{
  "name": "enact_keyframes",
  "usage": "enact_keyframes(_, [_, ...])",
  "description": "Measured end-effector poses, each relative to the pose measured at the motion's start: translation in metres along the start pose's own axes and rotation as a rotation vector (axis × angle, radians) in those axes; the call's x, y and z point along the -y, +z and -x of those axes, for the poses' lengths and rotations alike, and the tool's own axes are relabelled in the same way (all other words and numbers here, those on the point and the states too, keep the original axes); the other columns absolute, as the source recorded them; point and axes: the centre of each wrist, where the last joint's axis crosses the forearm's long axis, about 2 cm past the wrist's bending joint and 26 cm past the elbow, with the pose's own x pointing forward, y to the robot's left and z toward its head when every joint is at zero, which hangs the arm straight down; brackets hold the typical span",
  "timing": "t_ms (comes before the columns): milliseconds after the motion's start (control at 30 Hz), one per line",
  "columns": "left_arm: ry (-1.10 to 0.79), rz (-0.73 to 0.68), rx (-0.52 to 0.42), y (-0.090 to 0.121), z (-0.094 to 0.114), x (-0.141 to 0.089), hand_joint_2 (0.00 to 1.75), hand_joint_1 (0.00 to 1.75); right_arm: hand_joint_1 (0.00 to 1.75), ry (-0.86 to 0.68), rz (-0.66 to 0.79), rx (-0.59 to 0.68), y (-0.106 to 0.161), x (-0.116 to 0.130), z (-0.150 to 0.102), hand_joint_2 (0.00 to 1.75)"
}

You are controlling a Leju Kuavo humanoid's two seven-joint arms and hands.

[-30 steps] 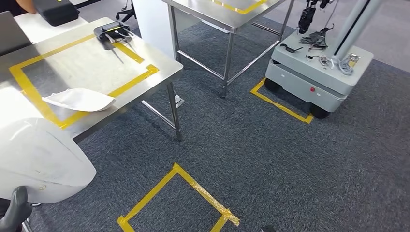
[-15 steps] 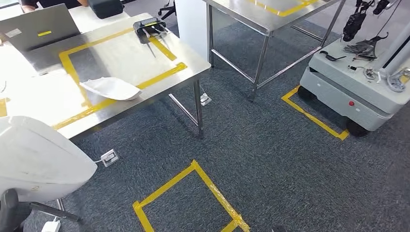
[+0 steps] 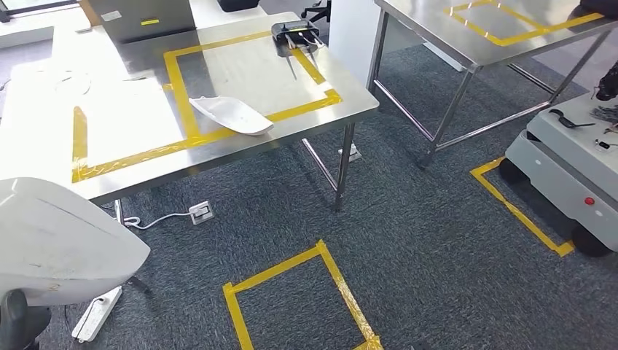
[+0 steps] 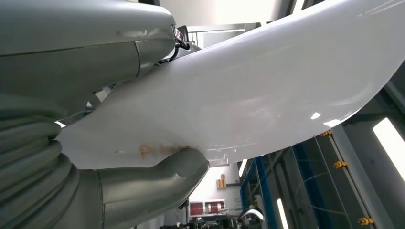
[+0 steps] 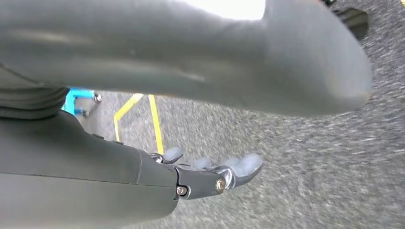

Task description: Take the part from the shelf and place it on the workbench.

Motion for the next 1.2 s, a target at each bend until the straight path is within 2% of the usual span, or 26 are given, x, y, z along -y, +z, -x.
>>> enact_keyframes(267, [-0.013, -0.048, 0.006, -0.005, 0.001, -0.001, 1.75, 1.75, 0.0, -0.006, -0.019, 0.061, 0.0, 0.0, 0.002, 0.0])
enact_keyframes(533, [-0.054, -0.076, -0.034, -0.014, -0.011, -0.007, 1.75, 1.75, 0.0, -0.017, -0.018, -0.039, 0.0, -0.009, 0.005, 0.0])
enact_keyframes(933, [-0.073, -0.059, -0.052, -0.01, -0.021, -0.016, 1.75, 1.75, 0.0, -0.055, -0.02, -0.039, 0.0, -0.012, 0.004, 0.0])
enact_keyframes(1033, [-0.068, -0.055, -0.041, -0.013, -0.019, -0.017, 1.75, 1.75, 0.0, -0.094, -0.023, -0.003, 0.0, -0.012, 0.005, 0.0])
enact_keyframes(1200, [-0.035, -0.044, -0.037, -0.022, -0.003, -0.017, 1.75, 1.75, 0.0, -0.166, -0.03, 0.073, 0.0, -0.011, 0.006, 0.0])
